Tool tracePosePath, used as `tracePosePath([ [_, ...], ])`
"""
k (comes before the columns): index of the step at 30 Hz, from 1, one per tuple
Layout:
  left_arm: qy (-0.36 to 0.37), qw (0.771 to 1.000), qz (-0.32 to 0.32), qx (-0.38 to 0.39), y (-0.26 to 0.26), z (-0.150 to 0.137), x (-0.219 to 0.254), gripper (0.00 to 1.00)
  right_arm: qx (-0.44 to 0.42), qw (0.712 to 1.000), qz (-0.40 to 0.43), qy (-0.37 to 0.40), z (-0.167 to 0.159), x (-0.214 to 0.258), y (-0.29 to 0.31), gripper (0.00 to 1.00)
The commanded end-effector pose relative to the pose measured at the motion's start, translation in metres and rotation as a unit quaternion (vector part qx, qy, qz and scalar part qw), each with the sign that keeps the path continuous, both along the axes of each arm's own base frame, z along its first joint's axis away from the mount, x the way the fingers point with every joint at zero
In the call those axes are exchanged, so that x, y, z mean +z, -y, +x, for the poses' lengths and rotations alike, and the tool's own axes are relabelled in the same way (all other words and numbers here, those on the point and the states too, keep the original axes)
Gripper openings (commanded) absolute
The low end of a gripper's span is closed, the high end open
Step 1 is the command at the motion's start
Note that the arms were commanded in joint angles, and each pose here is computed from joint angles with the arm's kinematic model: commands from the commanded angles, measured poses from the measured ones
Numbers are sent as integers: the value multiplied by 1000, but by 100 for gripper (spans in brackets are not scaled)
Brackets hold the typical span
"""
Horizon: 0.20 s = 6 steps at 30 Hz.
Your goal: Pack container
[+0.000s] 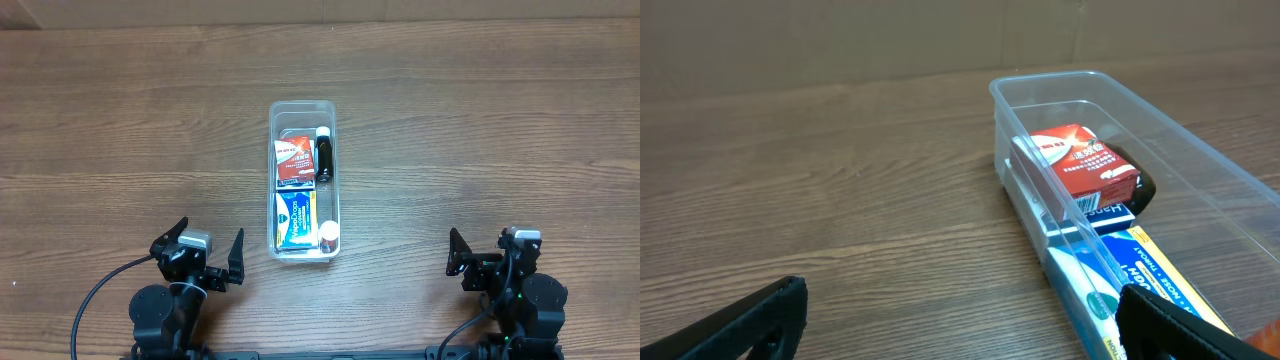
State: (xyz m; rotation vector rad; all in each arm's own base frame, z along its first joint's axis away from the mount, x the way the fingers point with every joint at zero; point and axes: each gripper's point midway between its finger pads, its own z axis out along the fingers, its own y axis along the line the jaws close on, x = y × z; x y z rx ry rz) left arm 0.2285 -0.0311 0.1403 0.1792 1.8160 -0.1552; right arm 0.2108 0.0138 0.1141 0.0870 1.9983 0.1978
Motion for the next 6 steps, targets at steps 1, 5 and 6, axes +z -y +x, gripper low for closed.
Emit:
tracePosePath([
  [1,3,1000,-6,-4,2,0,-1,100,2,1000,-2,-6,0,-7,-1,100],
  [5,3,1000,-6,-4,2,0,-1,100,2,1000,-3,-6,0,-7,-1,100],
  [6,3,1000,-6,-4,2,0,-1,100,2,1000,-3,-6,0,-7,-1,100],
])
